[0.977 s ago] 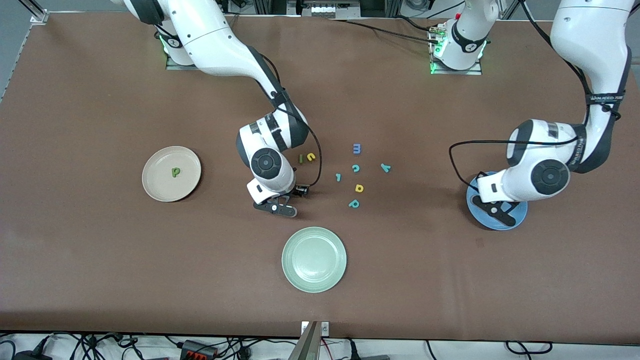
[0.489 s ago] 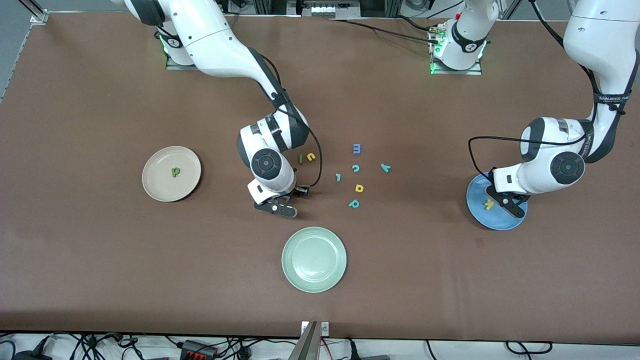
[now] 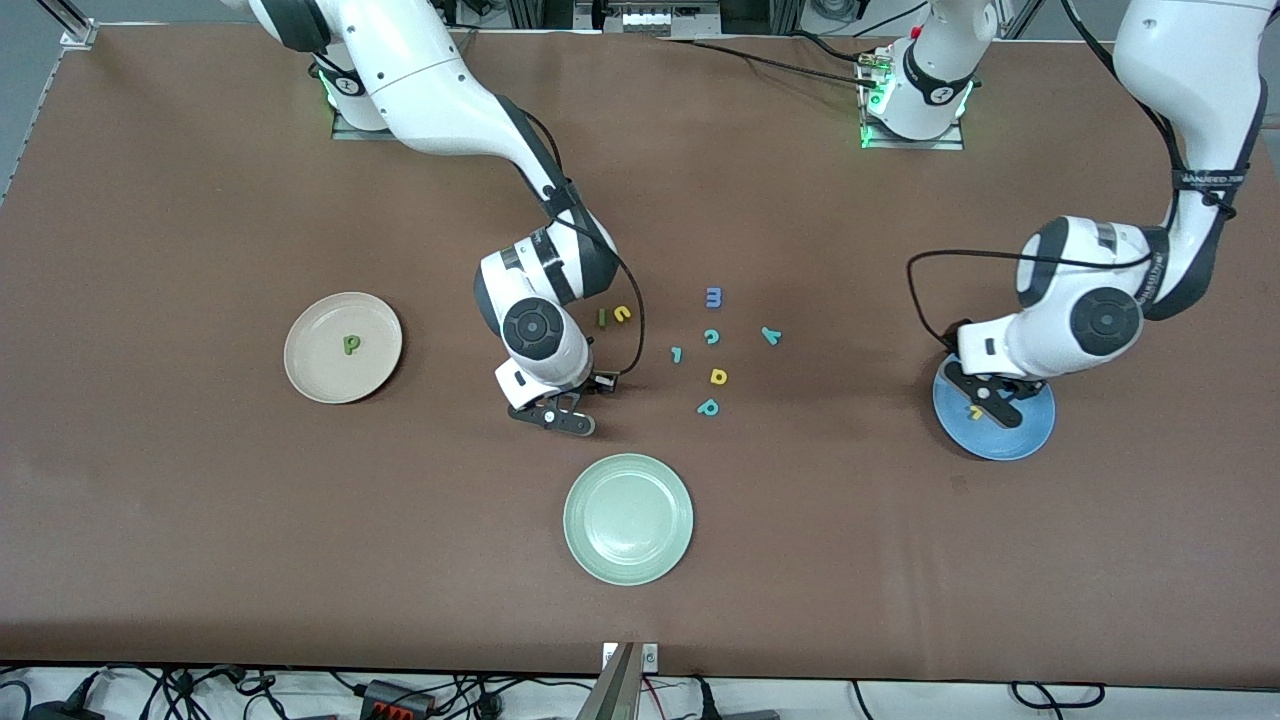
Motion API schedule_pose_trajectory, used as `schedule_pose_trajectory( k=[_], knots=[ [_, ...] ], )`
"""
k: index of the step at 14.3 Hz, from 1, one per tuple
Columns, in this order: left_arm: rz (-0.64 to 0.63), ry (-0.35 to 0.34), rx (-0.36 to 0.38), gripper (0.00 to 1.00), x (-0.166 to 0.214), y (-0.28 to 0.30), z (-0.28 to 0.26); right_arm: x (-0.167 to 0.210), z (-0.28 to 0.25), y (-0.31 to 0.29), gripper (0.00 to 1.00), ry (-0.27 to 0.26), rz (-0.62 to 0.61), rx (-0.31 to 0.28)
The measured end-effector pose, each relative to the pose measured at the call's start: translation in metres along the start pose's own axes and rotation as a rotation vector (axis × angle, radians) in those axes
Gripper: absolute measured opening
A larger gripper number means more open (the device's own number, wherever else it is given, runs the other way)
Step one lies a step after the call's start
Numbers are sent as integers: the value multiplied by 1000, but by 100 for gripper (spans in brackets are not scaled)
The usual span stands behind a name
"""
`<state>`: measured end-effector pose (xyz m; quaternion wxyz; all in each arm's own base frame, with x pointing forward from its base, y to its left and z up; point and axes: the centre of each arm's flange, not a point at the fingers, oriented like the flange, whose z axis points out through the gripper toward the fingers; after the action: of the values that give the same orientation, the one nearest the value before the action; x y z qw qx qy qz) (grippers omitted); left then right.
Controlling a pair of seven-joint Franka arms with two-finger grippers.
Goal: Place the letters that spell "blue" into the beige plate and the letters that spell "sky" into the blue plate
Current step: 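Place the z on the blue plate while the right gripper grasps orange e, then place the orange e on the beige plate with the right gripper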
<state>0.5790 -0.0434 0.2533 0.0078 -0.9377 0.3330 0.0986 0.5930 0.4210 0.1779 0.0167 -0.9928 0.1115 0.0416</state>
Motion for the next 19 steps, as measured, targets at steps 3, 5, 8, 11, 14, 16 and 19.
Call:
schedule_pose_trajectory(
  k=[3, 5, 8, 11, 14, 16, 19],
  knots=[
    [-114, 24, -8, 100, 36, 72, -14, 1, -1, 0, 28, 2, -4, 2],
    [-209, 51, -18, 100, 51, 112, -15, 5, -5, 2, 28, 4, -14, 4],
    [-438, 86, -56, 100, 72, 169, -11, 24, -18, 23, 28, -27, -68, -18],
    [-664, 72, -105, 100, 86, 201, 12, 70, -60, 92, 28, -116, -108, -50],
    [-843, 36, -125, 100, 90, 215, 26, 107, -89, 182, 28, -201, -152, -99],
    [-937, 16, -132, 100, 92, 226, 33, 113, -88, 229, 28, -245, -193, -116],
    [-1003, -10, -145, 100, 95, 235, 46, 102, -77, 284, 28, -316, -229, -114]
  ],
)
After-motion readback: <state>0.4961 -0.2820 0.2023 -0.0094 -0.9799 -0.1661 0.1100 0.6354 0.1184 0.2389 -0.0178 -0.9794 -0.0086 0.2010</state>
